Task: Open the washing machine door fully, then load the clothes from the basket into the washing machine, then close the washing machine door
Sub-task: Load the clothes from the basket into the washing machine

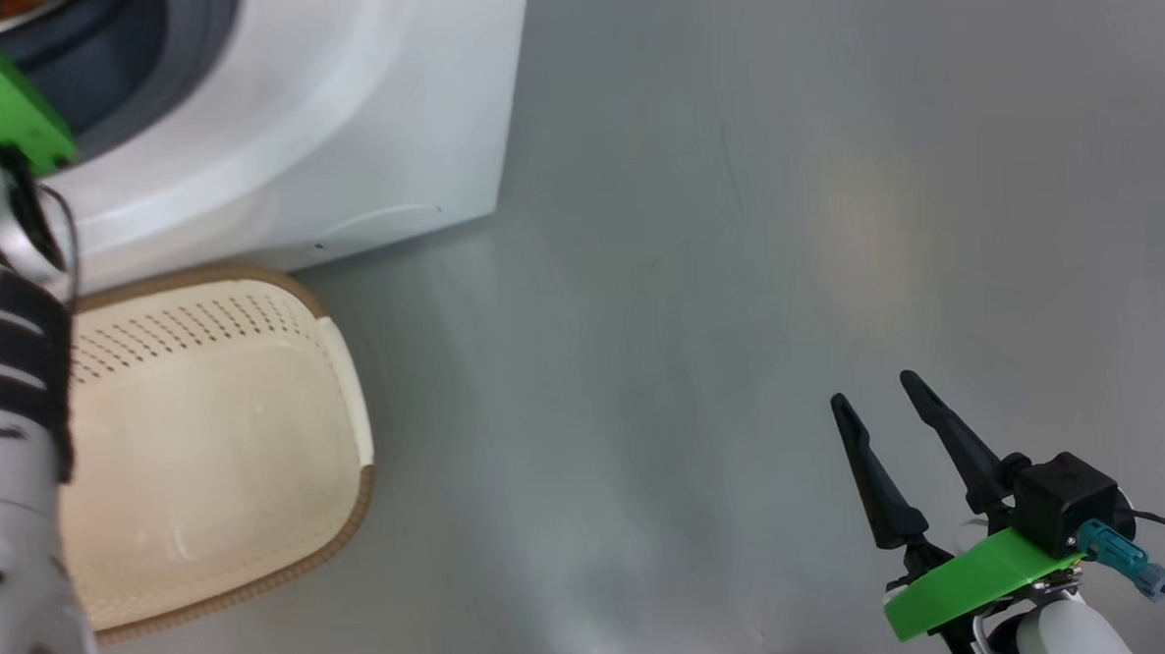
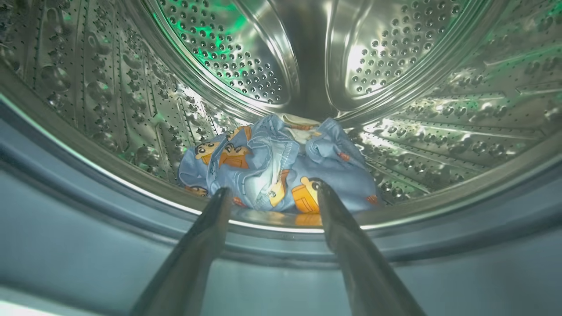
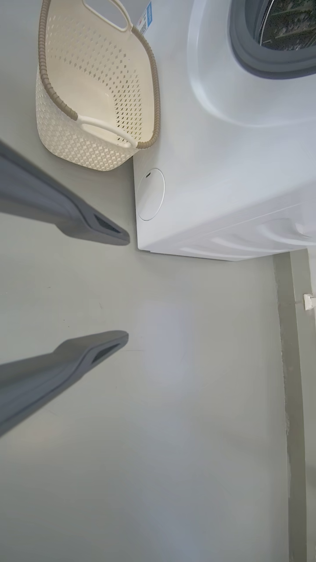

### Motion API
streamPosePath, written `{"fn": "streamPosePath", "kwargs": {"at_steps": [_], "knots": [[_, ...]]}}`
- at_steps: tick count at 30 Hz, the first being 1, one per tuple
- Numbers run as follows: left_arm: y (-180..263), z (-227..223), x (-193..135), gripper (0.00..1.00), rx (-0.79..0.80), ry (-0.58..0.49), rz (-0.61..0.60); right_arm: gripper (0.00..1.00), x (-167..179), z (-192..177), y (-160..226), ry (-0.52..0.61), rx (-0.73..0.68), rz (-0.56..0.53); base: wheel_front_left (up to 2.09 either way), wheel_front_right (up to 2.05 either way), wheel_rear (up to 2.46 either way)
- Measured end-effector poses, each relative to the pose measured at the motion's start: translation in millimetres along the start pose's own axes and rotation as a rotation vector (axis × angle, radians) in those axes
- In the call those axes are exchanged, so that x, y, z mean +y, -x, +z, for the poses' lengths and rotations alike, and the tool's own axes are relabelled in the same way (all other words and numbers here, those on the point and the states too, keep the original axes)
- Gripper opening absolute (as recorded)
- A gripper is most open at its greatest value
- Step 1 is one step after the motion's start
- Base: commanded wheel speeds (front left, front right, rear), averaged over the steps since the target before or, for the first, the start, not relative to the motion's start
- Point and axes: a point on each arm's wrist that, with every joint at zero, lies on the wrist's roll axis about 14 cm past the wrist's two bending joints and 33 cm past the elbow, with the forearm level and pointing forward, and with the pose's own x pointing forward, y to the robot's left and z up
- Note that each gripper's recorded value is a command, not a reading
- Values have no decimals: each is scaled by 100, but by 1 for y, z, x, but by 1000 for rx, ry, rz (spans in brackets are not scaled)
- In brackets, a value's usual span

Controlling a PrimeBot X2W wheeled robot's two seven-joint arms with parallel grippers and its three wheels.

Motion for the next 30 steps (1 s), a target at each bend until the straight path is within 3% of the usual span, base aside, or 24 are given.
{"fn": "streamPosePath", "kwargs": {"at_steps": [8, 30], "knots": [[39, 6, -8, 100, -24, 28, -46, 100, 8, 23, -1, 15, -70, 34, 0, 0, 0], [186, -17, 34, 100, -114, 156, -52, 100, 34, 82, 16, 48, -253, 112, 0, 0, 0]]}}
